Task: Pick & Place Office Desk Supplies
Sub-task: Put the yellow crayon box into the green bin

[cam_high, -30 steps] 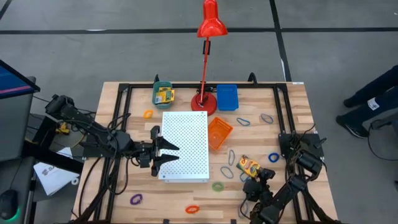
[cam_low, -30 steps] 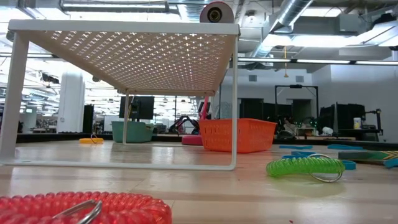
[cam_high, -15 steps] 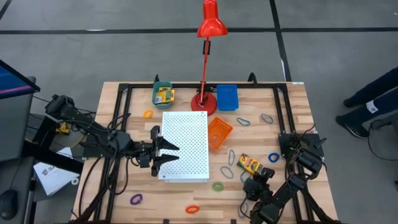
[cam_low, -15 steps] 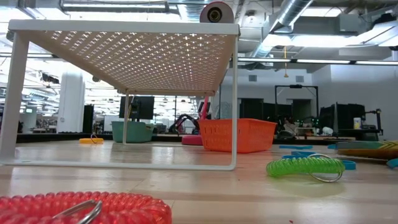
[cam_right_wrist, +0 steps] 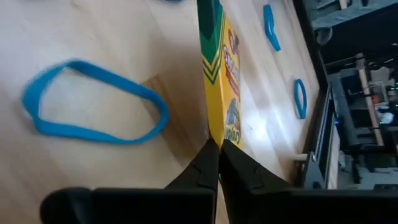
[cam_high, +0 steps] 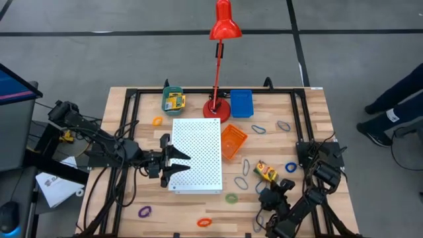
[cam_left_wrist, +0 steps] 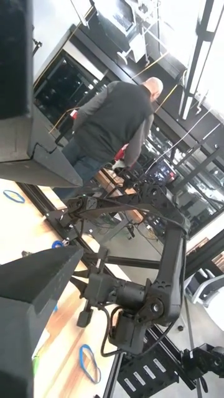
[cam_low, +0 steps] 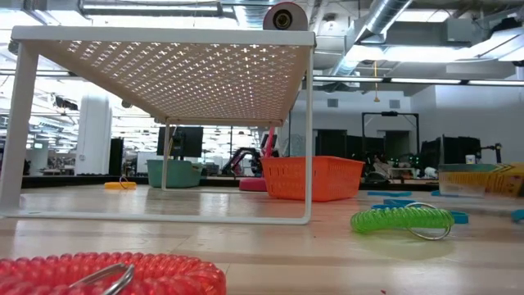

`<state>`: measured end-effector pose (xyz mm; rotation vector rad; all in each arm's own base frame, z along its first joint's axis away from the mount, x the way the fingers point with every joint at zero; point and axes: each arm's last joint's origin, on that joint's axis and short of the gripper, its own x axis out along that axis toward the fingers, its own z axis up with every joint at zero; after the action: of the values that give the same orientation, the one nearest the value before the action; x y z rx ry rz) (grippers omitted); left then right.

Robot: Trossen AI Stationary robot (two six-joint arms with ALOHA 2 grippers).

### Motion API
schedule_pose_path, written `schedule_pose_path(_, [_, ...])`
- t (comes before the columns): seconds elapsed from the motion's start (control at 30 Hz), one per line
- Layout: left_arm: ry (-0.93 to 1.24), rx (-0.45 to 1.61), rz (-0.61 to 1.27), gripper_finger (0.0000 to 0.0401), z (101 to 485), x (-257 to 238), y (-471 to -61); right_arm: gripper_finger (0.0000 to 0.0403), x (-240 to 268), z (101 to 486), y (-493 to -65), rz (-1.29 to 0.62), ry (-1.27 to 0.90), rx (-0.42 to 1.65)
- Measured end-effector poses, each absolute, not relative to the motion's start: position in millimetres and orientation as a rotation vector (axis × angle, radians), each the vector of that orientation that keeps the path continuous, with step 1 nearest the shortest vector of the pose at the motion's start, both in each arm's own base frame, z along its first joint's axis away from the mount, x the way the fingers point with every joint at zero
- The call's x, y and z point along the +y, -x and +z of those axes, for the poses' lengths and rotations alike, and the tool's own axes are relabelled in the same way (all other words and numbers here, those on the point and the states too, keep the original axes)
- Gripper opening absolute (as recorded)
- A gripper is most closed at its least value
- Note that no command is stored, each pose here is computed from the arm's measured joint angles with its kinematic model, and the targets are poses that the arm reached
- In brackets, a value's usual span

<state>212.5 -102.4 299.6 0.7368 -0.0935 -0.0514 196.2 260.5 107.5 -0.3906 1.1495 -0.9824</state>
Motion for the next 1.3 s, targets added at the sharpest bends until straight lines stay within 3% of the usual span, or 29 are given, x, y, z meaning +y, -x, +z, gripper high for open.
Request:
schedule_pose_path(0.33, [-0.744, -0.022, 0.101, 0.0158, 301, -96, -209, 0.0001, 270, 131, -221, -0.92, 0.3, 1.083])
schedule_pose_path(0.83, [-0.682, 0.022, 0.271, 0.0158, 311, -69, -169, 0.0, 221, 260, -231, -0.755, 0.167, 0.753])
schedule_pose_path(1.1, [-0.714, -0.024, 0.082, 0.0178, 306, -64, -170, 0.0, 189, 320, -251, -0.575, 0.177, 0.609])
schedule_pose_path(1.3, [-0.741, -0.027, -0.041, 0.0219, 293, -72, -191, 0.0, 179, 339, -283, -0.381, 0.212, 0.596])
